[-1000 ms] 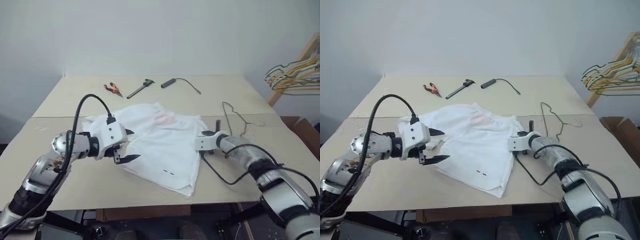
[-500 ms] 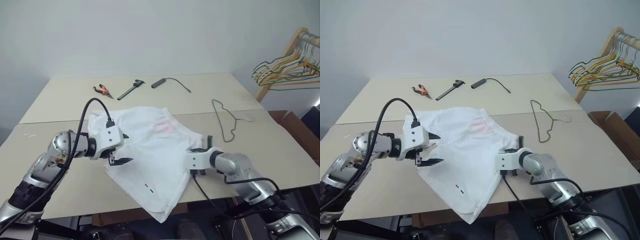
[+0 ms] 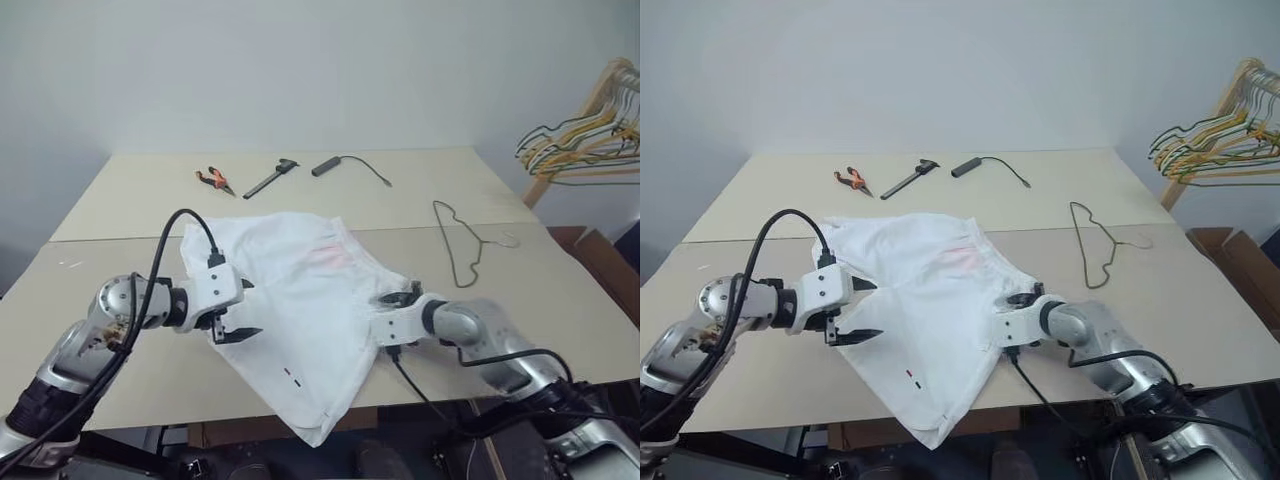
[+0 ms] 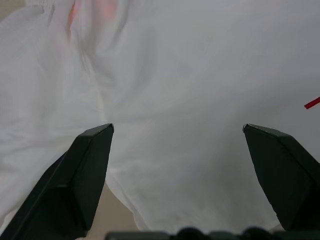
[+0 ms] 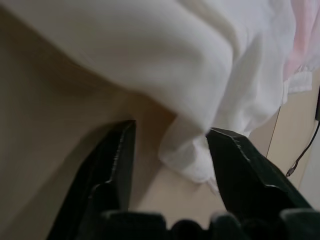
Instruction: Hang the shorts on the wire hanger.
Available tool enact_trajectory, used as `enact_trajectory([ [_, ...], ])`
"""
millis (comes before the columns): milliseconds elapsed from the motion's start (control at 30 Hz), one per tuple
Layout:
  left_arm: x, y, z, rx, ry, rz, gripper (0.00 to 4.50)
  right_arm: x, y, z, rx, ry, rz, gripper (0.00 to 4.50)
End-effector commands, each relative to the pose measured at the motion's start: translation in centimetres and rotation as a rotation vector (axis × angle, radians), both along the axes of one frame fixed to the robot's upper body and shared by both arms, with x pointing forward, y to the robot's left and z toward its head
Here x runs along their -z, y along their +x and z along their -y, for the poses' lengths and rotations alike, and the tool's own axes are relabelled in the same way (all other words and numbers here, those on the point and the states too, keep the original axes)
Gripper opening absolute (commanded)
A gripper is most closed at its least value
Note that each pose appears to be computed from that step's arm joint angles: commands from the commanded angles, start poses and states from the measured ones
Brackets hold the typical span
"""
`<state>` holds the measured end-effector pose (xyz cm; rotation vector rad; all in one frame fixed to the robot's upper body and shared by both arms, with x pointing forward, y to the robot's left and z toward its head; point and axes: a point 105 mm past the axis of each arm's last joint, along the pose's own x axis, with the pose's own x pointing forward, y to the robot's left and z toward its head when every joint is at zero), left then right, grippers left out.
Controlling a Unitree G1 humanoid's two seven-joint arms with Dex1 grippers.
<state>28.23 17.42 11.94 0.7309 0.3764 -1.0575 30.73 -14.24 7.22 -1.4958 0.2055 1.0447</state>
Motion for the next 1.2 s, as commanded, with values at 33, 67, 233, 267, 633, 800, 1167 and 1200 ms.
enact_trajectory([
  [33, -0.7, 0.1, -0.9, -0.055, -0.016, -0.015, 4.50, -2.3, -0.9, 1.2, -0.049, -0.019, -0.036, 3.43],
  [67, -0.4, 0.0, -1.2, -0.078, -0.030, -0.060, 4.50, -2.8, -1.0, 1.6, -0.046, -0.015, -0.044, 3.43],
  [233, 0.2, 0.0, -3.1, -0.198, -0.058, -0.206, 4.50, -4.9, -0.6, 2.7, -0.026, 0.023, -0.011, 3.43],
  [267, 0.1, 0.3, -3.4, -0.229, -0.080, -0.215, 4.50, -5.2, -0.4, 2.9, -0.021, 0.022, -0.001, 3.43],
  [633, 2.1, 2.1, -4.4, -0.369, -0.182, -0.440, 4.50, -9.3, -2.5, 0.9, -0.228, 0.252, -0.006, 3.43],
  [800, 3.7, 2.9, -3.8, -0.365, -0.148, -0.509, 4.50, -11.4, -4.2, 0.1, -0.287, 0.434, -0.160, 3.43],
  [1167, 5.9, 3.3, -3.1, -0.368, -0.116, -0.610, 4.11, -12.8, -5.1, -0.3, -0.324, 0.523, -0.283, 3.47],
  [1200, 5.8, 3.2, -3.0, -0.363, -0.123, -0.614, 3.90, -12.8, -5.1, -0.3, -0.324, 0.524, -0.283, 3.47],
])
